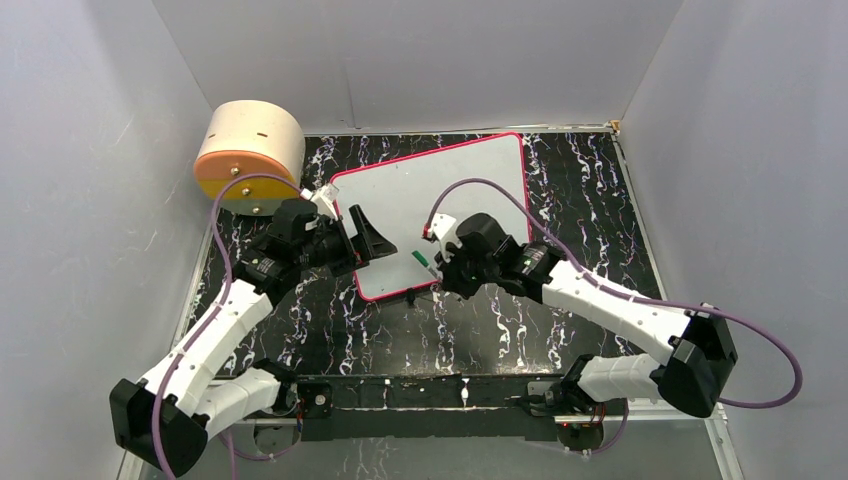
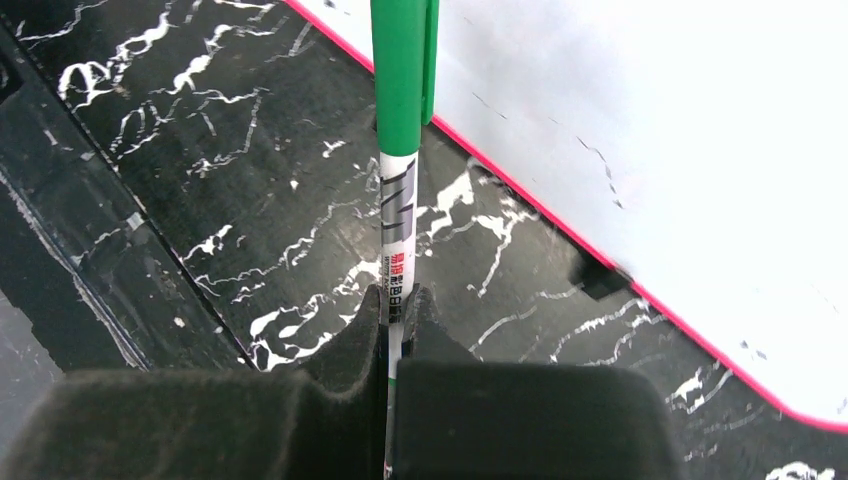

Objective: Write a sentence on the whiteboard
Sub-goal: Open the whiteboard marker at the center of the board.

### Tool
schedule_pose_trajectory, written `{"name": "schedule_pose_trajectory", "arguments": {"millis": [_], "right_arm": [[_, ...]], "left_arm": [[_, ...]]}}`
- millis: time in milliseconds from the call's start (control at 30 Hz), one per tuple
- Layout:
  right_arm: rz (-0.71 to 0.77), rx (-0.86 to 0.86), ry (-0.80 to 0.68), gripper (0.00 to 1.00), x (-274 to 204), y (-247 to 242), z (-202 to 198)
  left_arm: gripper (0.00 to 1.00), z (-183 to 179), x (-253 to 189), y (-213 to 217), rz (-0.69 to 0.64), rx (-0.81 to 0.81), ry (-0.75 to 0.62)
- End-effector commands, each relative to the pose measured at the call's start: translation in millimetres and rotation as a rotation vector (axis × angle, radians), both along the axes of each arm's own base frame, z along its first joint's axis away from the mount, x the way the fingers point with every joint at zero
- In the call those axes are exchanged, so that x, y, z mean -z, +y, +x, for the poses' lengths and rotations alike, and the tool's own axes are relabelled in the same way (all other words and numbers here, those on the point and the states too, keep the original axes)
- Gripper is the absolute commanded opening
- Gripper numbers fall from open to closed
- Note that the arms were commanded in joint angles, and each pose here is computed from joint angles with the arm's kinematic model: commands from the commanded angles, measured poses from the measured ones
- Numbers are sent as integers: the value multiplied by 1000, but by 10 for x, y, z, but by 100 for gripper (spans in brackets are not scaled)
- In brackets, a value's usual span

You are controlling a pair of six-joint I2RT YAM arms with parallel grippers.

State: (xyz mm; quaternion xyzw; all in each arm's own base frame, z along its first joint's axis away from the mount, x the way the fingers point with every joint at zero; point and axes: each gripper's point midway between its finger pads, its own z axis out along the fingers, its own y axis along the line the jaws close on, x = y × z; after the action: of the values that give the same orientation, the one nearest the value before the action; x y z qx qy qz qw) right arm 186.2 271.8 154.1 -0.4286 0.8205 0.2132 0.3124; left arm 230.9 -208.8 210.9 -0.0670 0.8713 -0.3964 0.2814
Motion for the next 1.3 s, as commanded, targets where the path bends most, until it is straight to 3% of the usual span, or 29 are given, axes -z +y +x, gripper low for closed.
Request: {"name": "schedule_pose_trajectory", "arguments": {"millis": [0,167,400,567,967,1133,1233,1267], "right_arm": [[95,-108,-146,0,-351,357,43],[80,-120,-211,0,-373,449,61],[94,-119,-268,0,-425,532,122],[97,-133,-298,0,-457,619,156],[106,-161,-338,0,-469,758,156],[114,-145,-333,0,-454,764,159],[136,-120,-318,2,-459,763,149],[155,-113,-314,7,-480,774,142]], "left_arm": [[89,21,-196,-105,-85,6,17],[83,22,-166,-161,-114,15,44],[59,1,-123,-231,-125,54,72],[48,-7,-62,-270,-116,70,85],[30,-17,33,-332,-101,84,103],[3,-1,14,-314,-111,60,90],[0,8,-27,-302,-132,38,69],[0,10,-31,-299,-142,29,65]]}}
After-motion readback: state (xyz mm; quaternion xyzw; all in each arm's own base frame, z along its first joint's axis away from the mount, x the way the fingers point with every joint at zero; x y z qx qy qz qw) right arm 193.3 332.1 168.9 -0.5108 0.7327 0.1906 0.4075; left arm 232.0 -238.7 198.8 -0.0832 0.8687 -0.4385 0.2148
